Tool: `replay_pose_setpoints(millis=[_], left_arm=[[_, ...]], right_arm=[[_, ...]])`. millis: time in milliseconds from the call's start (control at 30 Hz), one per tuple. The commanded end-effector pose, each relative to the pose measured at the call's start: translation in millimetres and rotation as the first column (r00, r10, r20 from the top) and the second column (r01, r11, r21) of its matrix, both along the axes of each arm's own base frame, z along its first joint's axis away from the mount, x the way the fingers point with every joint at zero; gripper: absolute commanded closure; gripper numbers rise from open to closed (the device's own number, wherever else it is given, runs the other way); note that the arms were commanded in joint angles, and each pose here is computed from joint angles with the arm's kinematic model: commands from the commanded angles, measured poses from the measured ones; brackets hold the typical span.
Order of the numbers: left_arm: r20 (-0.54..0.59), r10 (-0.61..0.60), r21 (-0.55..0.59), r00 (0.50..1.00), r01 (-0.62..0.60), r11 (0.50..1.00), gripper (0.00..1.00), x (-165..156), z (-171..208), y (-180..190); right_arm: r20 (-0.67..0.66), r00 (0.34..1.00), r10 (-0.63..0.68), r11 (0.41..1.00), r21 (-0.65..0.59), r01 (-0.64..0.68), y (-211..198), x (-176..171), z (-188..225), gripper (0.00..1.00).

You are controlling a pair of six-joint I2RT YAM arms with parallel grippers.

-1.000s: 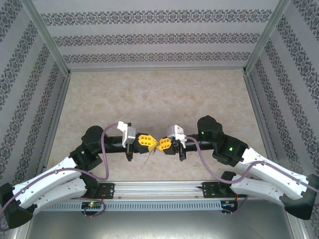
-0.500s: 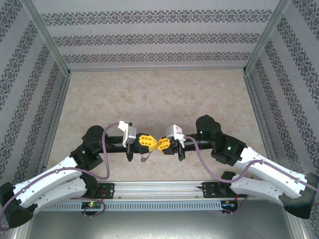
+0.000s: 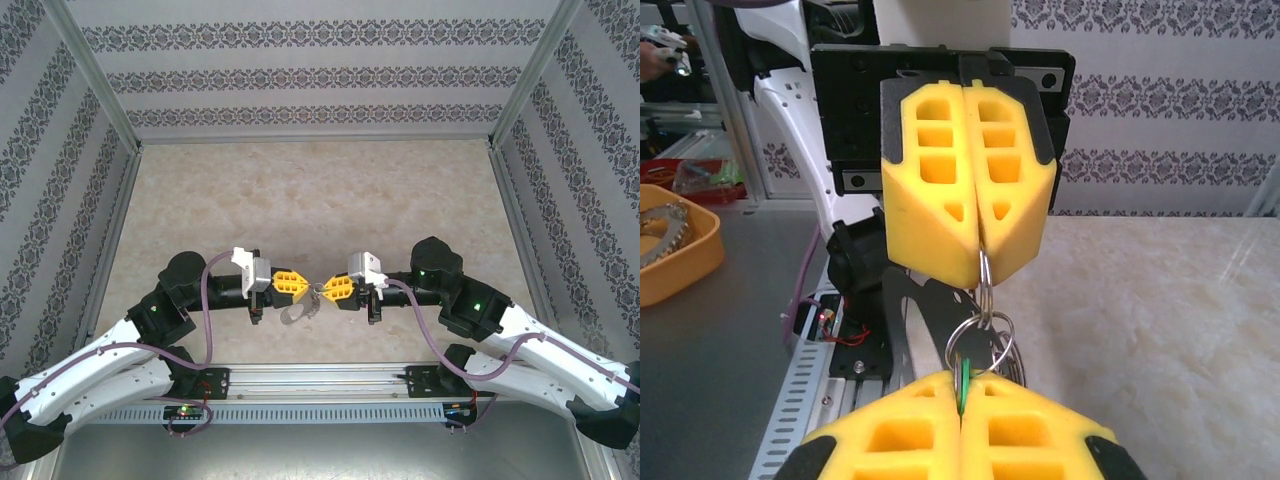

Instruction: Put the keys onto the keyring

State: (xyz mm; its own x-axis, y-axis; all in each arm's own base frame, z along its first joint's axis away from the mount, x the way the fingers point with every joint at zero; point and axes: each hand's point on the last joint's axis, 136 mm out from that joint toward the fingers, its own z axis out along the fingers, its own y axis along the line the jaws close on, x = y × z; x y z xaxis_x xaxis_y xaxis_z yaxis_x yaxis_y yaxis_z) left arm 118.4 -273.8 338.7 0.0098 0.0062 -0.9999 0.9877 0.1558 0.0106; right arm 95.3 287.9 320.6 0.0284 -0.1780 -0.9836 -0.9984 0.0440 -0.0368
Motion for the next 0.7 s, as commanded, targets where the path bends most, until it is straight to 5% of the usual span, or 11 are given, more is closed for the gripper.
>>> replay_pose_setpoints(millis=[0, 333, 500, 667], left_arm=[[0.054, 0.037, 0.014, 0.998, -0.038, 0.999, 1.0, 5.7, 9.6, 4.1], [0.04, 0.061, 0.089, 0.997, -0.064, 0.994, 1.0, 15.0, -9.0, 0.3], [0.023, 0.144, 0.106, 0.989, -0.146, 0.984, 0.65, 27.9, -16.0, 5.2], [0.017, 0.293, 0.142, 0.956, -0.292, 0.946, 0.55, 50.3, -24.6, 17.4]], right_arm=[[-0.003, 1.0, -0.017, 1.0, -0.006, 0.017, -1.6, 0.6, -1.5, 1.0], [0.002, 0.999, -0.051, 0.999, -0.017, 0.051, 3.0, 12.2, -0.2, 1.0], [-0.016, 0.996, -0.092, 0.995, -0.05, 0.091, 5.5, 23.2, -6.9, 1.0], [-0.029, 0.991, -0.13, 0.989, -0.079, 0.127, 7.2, 33.6, -13.1, 1.0]])
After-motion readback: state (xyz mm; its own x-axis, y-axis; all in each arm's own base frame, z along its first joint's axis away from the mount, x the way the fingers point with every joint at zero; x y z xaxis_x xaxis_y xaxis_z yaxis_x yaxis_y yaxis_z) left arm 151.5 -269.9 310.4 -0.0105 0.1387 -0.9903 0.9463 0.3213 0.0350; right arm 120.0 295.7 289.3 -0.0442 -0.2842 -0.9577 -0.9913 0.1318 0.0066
